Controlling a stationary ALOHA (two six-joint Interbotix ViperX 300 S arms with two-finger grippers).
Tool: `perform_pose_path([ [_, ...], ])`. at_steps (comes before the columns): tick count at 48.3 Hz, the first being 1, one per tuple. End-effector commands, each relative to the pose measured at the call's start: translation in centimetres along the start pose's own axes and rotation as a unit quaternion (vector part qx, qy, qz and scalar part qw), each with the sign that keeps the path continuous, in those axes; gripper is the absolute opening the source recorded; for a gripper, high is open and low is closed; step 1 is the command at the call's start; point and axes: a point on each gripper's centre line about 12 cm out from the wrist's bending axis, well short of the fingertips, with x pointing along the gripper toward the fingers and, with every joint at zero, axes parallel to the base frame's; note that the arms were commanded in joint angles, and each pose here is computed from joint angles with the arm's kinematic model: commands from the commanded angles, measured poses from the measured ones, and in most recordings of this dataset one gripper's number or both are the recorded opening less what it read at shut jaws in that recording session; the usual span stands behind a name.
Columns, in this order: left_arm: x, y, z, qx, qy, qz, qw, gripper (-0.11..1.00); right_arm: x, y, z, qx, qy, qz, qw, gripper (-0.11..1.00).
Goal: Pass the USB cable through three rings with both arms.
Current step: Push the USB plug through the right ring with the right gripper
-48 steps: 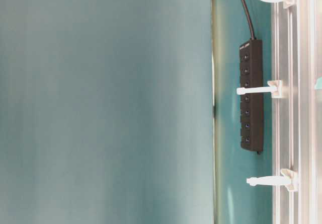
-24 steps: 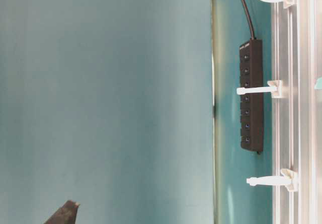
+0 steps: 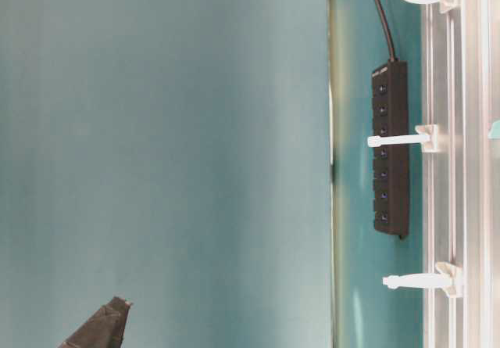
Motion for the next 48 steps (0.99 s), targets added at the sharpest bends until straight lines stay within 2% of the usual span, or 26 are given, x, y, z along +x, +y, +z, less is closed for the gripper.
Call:
perform_pose_path([
  [1,-0.1,0.0,1.4,0.000,-0.021,0.001,0.9998,0.60,-0.3,0.1,1.1,-0.003,-0.016,0.000,0.9999,-0.09],
  [16,-0.1,0.0,1.4,0.000,-0.021,0.001,0.9998,0.60,-0.2,0.3,2.2,-0.005,-0.021,0.002,0.9998,-0.09],
  [34,0.0,0.0,1.4,0.000,-0.019,0.001,0.9998,0.60,-0.1,1.1,2.2,-0.019,-0.023,0.007,0.9995,-0.09],
  [48,0.1,0.0,1.4,0.000,-0.018,0.001,0.9998,0.60,0.0,1.3,2.6,-0.018,-0.033,0.010,0.9993,-0.09],
])
